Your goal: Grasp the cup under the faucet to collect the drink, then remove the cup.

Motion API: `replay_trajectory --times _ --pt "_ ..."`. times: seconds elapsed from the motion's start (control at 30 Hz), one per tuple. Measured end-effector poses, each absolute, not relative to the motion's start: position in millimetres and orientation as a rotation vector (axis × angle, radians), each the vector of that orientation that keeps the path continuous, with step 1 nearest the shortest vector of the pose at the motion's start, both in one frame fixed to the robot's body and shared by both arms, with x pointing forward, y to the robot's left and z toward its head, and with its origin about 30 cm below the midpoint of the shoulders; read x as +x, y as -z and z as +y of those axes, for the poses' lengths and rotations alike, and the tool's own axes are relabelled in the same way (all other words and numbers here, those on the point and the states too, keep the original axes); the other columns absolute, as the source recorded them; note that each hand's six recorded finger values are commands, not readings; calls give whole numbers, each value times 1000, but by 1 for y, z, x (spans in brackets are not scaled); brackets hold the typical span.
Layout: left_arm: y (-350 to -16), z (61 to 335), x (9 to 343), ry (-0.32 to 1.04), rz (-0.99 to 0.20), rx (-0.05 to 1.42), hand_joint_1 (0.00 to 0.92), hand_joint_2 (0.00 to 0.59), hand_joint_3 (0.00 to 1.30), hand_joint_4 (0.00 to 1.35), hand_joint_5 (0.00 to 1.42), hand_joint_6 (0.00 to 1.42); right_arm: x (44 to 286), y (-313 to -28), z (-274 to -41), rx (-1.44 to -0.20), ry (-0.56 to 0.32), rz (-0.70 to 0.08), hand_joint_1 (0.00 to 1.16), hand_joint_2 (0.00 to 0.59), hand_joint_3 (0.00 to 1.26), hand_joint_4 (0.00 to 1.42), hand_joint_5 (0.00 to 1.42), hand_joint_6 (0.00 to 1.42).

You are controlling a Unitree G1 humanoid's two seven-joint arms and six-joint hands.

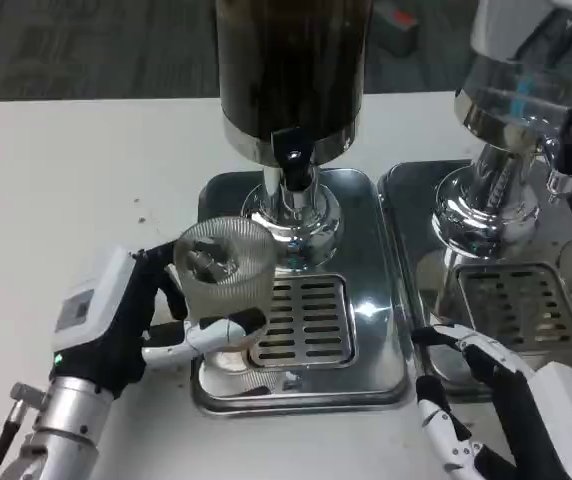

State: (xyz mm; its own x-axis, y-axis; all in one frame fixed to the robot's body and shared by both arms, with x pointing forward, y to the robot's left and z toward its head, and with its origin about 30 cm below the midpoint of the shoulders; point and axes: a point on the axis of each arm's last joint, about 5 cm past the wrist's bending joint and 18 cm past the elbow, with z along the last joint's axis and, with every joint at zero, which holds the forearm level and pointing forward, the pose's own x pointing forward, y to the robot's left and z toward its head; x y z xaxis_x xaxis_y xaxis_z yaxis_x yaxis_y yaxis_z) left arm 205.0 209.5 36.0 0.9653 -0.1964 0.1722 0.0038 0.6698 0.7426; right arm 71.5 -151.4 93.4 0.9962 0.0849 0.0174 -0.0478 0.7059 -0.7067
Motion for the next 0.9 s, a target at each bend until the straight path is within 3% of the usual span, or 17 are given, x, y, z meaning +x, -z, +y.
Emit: replay_trajectory --times 0.9 --pt "-35 187 219 177 -259 816 421 76 575 772 949 1317 70 -95 -149 -766 -55 -46 322 496 334 224 221 323"
